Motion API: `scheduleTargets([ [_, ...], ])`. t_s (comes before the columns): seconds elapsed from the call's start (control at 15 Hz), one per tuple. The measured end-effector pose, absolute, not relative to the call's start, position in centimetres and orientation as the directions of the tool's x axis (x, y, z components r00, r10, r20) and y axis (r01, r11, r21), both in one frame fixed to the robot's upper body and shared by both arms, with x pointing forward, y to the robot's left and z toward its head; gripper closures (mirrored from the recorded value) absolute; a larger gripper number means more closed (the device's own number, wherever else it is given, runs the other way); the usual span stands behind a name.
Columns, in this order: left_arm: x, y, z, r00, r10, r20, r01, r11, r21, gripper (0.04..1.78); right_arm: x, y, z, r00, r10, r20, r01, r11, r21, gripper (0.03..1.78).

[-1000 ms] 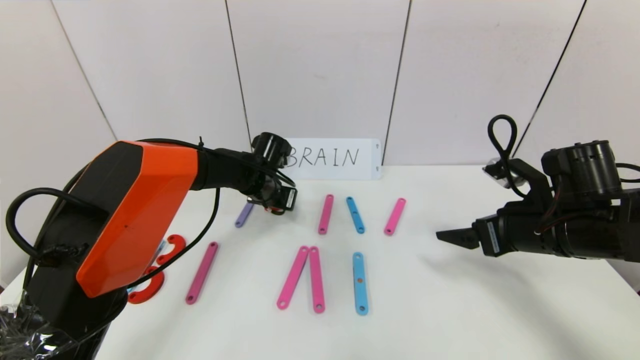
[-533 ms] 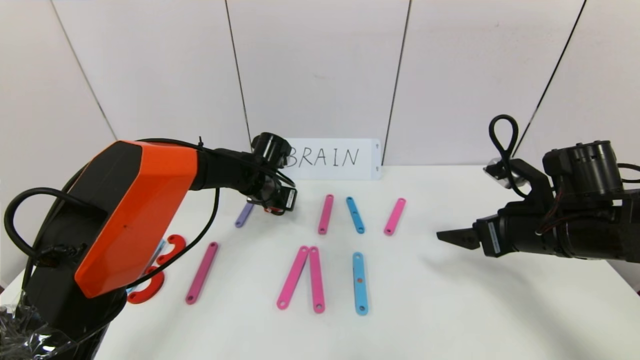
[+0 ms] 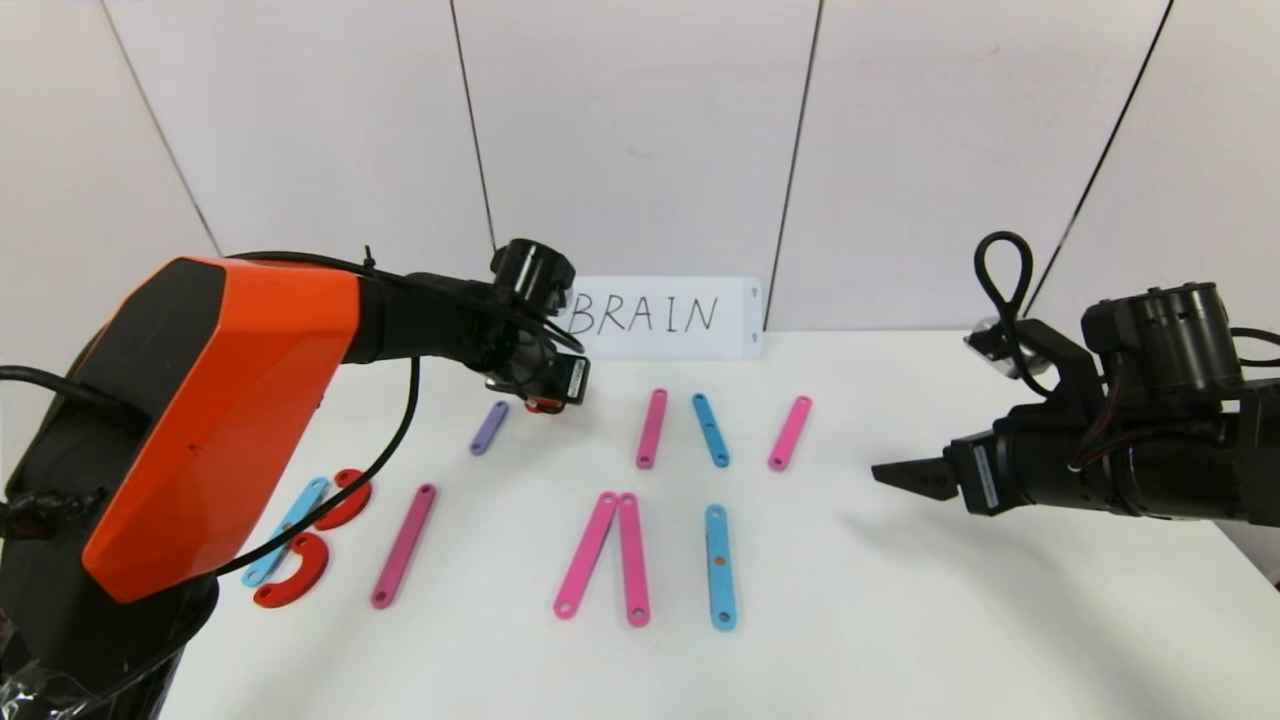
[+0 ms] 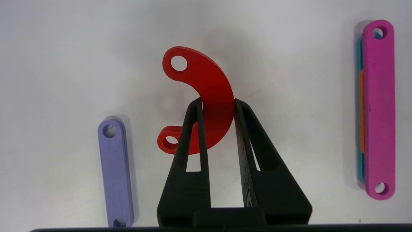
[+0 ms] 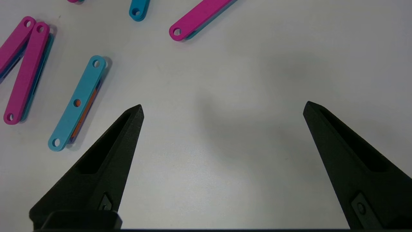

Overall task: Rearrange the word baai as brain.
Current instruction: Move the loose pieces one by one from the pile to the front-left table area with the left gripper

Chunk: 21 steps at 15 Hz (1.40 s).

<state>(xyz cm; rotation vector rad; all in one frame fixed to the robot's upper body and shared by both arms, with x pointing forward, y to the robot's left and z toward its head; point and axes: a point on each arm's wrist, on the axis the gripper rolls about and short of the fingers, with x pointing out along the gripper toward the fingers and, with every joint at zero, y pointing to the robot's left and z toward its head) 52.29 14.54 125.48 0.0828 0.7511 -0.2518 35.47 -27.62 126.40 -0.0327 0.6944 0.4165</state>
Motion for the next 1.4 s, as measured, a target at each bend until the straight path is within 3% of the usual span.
scheduleTargets([
  [0.4,48.5,14.7,129.3,0.643,-0.152,-0.750,0.212,0.977,-0.015,1.53,35.5,-27.6,126.4,0.690,0.361,-0.628,-0.382,0.918,0.108,0.07],
  [0.6,46.4,14.7,130.4,0.603,-0.085,-0.793,0.117,0.993,-0.018,1.53,35.7,-27.6,126.2,0.685,0.362,-0.633,-0.382,0.917,0.110,0.07],
  [1.0,44.1,15.2,129.7,0.463,0.004,-0.886,-0.077,0.996,-0.036,1.53,35.7,-27.6,126.0,0.682,0.360,-0.636,-0.381,0.918,0.111,0.07],
  [1.4,43.7,15.4,127.5,0.390,0.041,-0.920,-0.093,0.996,0.005,1.53,35.7,-27.6,126.0,0.681,0.361,-0.637,-0.382,0.917,0.111,0.07],
])
